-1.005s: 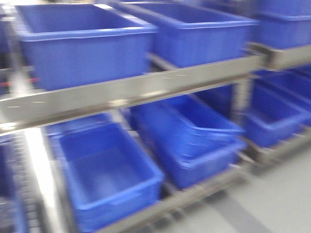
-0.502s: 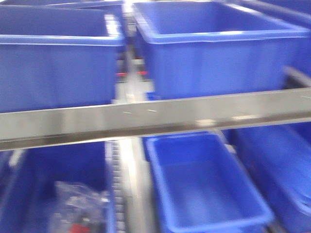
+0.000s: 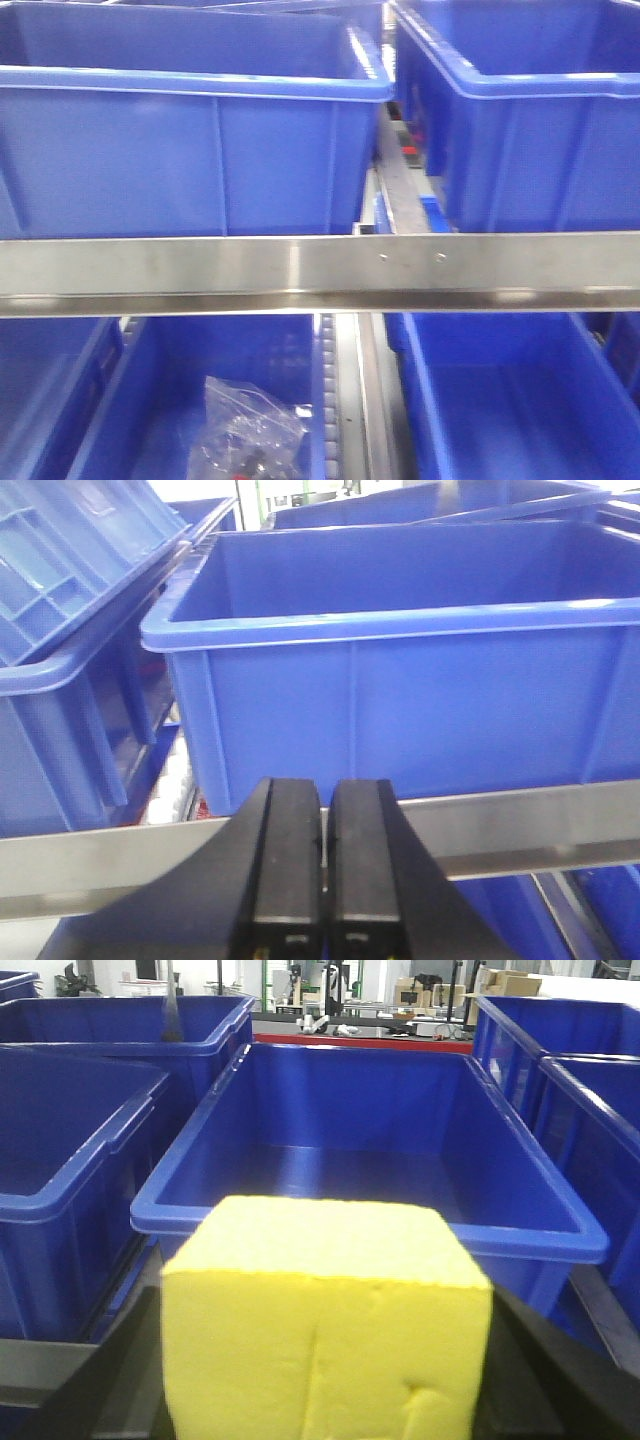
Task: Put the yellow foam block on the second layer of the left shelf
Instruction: 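Extend the right gripper with the cube over an open blue bin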
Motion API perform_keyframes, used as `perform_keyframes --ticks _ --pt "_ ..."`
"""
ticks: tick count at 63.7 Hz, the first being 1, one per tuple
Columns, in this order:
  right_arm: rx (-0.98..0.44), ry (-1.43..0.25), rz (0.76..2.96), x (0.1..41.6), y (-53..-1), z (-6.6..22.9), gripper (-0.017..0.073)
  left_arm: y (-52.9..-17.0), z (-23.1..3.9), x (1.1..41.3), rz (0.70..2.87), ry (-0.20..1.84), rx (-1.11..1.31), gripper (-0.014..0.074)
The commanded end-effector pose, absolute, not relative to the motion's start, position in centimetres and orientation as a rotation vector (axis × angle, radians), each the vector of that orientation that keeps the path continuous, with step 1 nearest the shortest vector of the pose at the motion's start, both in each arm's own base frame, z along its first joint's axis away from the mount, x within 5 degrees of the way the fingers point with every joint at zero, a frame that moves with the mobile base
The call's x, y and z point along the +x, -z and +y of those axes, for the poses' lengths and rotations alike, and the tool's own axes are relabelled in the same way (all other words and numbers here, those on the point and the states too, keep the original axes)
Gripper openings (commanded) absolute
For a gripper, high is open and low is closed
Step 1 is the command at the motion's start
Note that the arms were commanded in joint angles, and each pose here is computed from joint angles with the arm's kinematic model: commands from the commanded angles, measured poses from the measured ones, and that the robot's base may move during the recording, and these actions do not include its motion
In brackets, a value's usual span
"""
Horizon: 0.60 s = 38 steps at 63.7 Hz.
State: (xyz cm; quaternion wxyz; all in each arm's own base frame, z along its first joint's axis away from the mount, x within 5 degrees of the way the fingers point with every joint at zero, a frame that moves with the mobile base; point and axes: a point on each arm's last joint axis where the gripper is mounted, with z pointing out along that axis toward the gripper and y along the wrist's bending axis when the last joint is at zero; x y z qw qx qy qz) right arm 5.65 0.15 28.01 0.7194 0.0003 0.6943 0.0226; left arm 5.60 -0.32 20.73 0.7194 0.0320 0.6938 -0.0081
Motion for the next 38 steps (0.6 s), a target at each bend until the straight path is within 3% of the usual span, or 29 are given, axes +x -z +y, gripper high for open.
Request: perform_keyframes --ticks 1,38 --pt "-0.010 -0.039 1.430 5.55 -29.63 0.15 0.0501 -20.63 -0.34 5.55 1.463 0.029 0.064 0.0124" --pt "-0.010 -0.039 1.430 5.55 -29.63 0.15 0.0501 -20.63 -0.34 5.55 1.463 0.029 0.064 0.0124"
